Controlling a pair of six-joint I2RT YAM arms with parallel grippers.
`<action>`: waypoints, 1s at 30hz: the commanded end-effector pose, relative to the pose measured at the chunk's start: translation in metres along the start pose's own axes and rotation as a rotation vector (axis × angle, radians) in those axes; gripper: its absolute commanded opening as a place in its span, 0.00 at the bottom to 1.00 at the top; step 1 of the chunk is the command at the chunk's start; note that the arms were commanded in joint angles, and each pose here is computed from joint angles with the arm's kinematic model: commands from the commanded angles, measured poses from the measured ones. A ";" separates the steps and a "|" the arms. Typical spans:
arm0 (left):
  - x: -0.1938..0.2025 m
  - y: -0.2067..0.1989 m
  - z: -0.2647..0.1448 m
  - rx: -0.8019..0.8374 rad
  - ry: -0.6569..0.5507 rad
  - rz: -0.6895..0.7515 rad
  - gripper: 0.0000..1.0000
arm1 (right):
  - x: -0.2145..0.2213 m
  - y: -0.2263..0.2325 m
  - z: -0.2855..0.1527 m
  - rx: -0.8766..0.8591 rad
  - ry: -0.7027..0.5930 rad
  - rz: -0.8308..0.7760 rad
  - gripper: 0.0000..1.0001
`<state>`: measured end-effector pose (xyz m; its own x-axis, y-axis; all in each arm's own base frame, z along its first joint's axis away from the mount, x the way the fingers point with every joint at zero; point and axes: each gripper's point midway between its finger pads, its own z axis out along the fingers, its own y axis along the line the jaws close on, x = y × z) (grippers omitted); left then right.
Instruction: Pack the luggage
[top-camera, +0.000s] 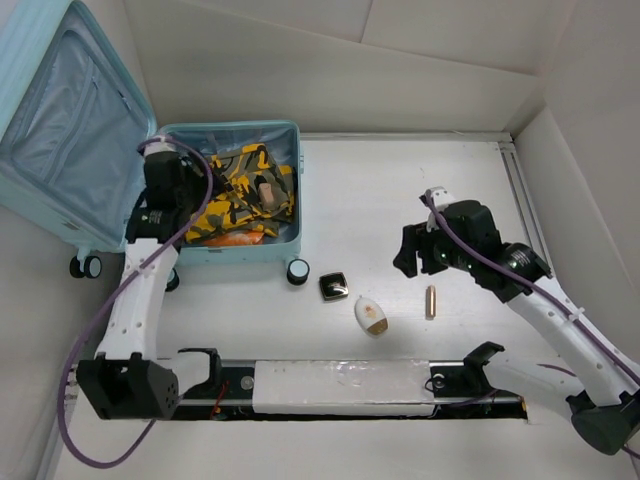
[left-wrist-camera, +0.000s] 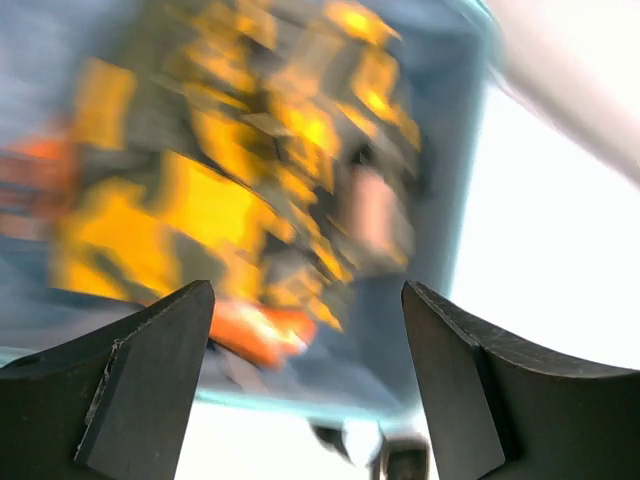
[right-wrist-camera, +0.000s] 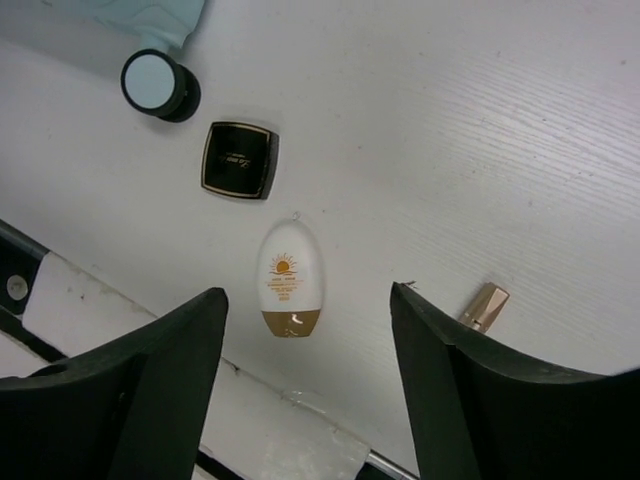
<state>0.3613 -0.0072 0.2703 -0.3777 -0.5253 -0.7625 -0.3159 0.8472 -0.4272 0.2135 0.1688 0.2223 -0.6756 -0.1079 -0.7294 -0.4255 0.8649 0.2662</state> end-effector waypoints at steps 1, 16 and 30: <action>0.056 -0.043 -0.023 0.167 0.126 0.122 0.71 | -0.029 -0.004 -0.016 0.055 -0.125 0.019 0.70; 0.344 -0.116 -0.104 0.193 0.582 0.398 0.88 | -0.019 -0.024 -0.024 0.140 -0.100 0.075 0.75; 0.372 -0.103 -0.057 0.013 0.511 0.421 0.92 | 0.000 -0.027 -0.037 0.128 -0.086 0.065 0.86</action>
<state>0.1933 -0.2921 0.0595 -0.8502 -0.0822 -0.5200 0.0018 0.9873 -0.1590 0.2054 0.1282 0.2338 -0.6539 -0.0102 -0.7565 -0.2843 0.9300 0.2331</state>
